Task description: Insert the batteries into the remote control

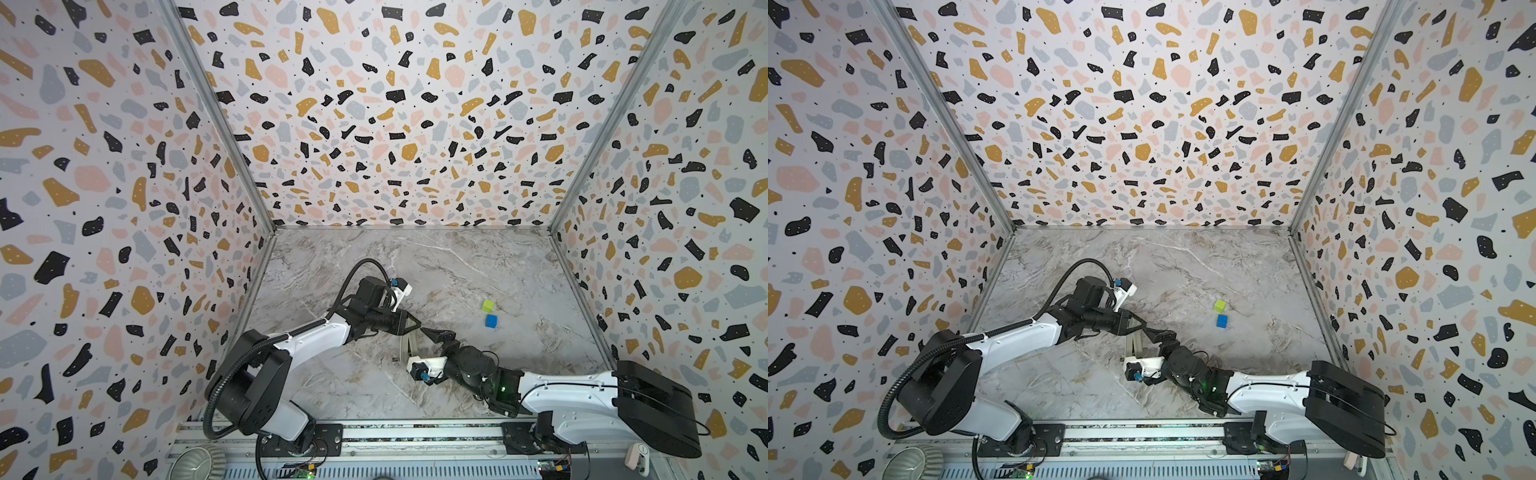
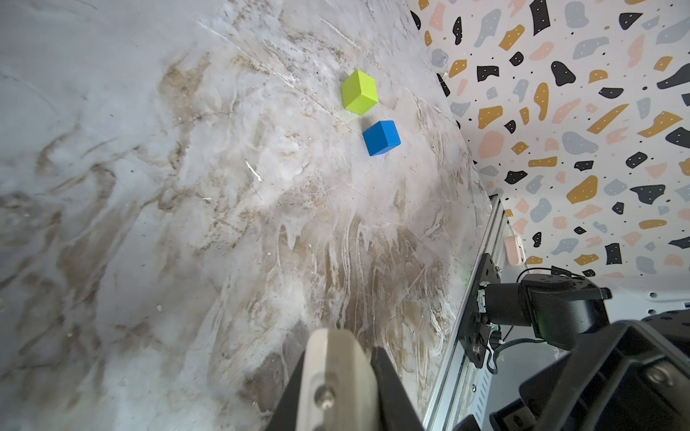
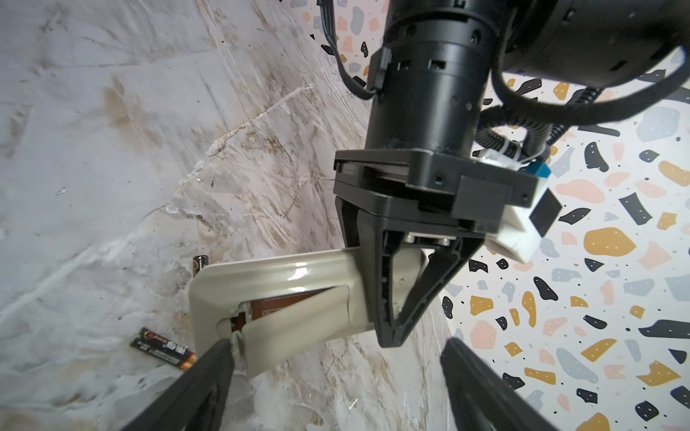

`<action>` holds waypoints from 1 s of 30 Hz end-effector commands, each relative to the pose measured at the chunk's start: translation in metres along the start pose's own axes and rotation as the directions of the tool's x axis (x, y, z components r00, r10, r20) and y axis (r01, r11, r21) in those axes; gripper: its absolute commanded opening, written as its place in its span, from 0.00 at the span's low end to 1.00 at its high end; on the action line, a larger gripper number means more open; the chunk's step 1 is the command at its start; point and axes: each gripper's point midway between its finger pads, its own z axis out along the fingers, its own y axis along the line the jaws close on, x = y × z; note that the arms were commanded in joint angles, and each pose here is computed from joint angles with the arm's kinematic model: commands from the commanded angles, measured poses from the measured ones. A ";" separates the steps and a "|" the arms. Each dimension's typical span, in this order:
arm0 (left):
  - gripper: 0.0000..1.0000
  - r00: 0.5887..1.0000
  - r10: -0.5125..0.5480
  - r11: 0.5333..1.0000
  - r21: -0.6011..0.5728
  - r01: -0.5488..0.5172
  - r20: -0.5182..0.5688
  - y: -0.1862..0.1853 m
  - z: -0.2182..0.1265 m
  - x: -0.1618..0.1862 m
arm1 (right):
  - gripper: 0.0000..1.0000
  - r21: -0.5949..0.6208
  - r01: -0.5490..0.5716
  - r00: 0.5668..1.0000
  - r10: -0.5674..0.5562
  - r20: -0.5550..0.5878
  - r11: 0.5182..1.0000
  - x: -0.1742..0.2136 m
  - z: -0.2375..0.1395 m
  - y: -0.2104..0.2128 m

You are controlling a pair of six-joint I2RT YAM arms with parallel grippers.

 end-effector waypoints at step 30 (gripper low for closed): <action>0.00 0.987 -0.139 0.990 -0.007 0.140 0.075 0.020 0.016 -0.036 | 0.88 0.078 -0.060 0.994 0.067 -0.083 0.995 0.022 0.017 -0.021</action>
